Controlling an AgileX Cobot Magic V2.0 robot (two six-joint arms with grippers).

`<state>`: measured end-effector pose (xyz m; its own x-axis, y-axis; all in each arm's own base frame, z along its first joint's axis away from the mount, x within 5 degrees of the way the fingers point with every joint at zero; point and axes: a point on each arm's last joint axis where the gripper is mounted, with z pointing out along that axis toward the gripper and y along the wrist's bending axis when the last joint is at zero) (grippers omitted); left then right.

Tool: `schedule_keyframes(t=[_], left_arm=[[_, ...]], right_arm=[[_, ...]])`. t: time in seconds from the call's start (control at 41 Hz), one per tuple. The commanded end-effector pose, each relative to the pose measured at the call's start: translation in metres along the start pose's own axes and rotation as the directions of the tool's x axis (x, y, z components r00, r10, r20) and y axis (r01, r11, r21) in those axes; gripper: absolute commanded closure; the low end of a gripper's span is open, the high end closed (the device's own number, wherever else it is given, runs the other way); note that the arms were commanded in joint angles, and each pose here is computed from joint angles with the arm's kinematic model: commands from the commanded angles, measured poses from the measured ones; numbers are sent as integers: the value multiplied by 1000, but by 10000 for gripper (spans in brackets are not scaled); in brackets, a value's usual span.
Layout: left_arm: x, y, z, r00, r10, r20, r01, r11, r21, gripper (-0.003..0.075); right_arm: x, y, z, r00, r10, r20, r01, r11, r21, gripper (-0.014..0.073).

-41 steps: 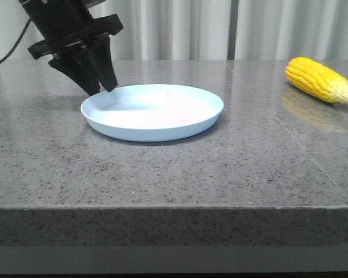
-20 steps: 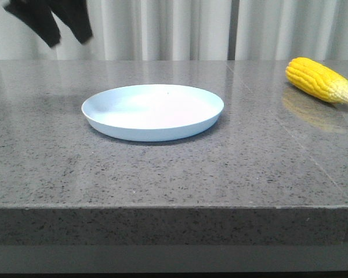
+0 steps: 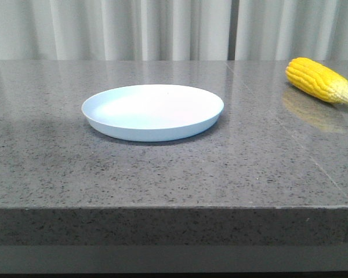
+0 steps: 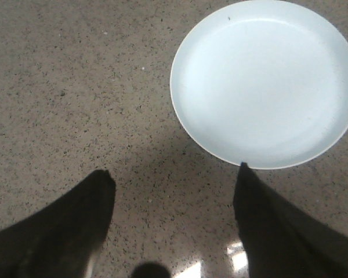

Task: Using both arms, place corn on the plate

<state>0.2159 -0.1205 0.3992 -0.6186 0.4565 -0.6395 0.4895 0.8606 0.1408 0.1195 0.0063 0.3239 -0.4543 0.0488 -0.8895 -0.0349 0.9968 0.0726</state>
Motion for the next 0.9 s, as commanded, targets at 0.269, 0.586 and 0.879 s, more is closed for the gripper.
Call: schedule_keyframes(t=[0.269,0.586,0.879], left_arm=[[72,1,-57,957,-90,274,89,996,16,279],[117,2,-77,918,-142,370,137,990,38,279],[119,2,-80,912,-143,384,138,990,39,280]], right_arm=[[-17,0,-5,994,-14,105,13,1000,9,-40],[-17,0,-5,994,-14,105,13,1000,9,-40],[-17,0,-5,994,-14,106,13,1000,9,-40]])
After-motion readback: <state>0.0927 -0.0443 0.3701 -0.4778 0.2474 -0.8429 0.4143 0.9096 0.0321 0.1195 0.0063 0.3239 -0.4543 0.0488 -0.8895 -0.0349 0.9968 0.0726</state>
